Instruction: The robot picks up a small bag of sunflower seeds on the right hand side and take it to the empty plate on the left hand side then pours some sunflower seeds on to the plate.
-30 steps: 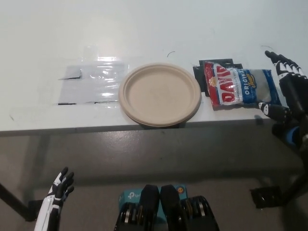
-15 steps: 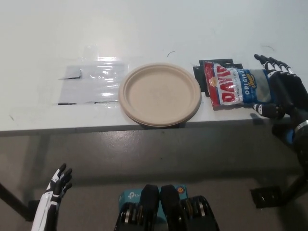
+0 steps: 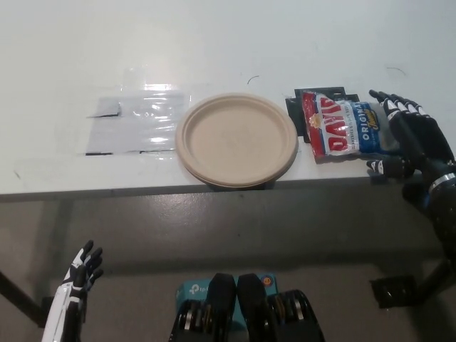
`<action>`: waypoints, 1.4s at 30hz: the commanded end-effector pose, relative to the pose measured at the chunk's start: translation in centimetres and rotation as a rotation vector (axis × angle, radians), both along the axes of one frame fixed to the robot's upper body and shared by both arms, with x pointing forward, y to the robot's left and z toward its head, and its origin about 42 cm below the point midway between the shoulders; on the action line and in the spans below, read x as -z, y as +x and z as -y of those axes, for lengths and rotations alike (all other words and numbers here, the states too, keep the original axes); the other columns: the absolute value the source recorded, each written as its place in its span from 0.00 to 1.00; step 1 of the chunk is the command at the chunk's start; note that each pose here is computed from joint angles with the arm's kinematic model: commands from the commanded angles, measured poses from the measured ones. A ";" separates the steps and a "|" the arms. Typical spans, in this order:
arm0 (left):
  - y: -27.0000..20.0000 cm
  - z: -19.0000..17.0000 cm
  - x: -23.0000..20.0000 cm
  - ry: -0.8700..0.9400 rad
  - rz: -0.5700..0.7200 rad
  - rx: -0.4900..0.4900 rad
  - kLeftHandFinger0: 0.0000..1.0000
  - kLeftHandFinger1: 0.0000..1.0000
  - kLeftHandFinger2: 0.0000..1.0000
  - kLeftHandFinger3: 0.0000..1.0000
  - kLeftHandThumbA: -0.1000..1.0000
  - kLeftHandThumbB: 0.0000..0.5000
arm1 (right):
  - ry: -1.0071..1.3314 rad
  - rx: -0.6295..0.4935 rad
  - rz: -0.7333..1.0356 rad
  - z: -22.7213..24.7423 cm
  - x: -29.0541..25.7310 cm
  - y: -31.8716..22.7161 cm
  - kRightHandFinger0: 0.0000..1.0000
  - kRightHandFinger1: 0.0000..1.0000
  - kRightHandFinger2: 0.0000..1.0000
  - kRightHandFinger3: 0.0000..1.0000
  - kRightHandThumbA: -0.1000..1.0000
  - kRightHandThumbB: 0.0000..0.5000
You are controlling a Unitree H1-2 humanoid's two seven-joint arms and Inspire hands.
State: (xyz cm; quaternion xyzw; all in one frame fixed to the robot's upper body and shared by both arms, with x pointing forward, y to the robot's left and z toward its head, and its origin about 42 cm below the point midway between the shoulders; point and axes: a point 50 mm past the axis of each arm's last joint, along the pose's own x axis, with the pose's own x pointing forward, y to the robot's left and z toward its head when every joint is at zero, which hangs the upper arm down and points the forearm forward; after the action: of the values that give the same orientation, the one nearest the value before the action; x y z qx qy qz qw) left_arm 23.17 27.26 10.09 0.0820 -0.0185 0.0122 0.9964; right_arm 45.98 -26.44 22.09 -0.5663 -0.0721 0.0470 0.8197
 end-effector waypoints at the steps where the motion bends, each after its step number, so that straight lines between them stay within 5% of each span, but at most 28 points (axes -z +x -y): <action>1: 0.2 -0.3 -1.2 0.006 0.051 0.025 1.00 1.00 1.00 1.00 1.00 0.20 | -0.043 0.024 0.097 0.0 -2.9 1.4 1.00 1.00 1.00 1.00 0.93 0.97; 42: 0.0 -0.4 -1.0 -0.006 0.086 0.028 1.00 1.00 1.00 1.00 1.00 0.08 | -0.064 0.058 0.065 -1.1 -0.9 4.2 1.00 1.00 1.00 1.00 0.95 0.93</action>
State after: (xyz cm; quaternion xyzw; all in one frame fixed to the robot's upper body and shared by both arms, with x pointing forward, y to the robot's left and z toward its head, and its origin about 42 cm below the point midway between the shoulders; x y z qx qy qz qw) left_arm 23.14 27.34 10.19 0.0773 -0.0266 0.0126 0.9966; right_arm 48.79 -25.90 20.25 -0.5873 -0.0421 0.0266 0.8079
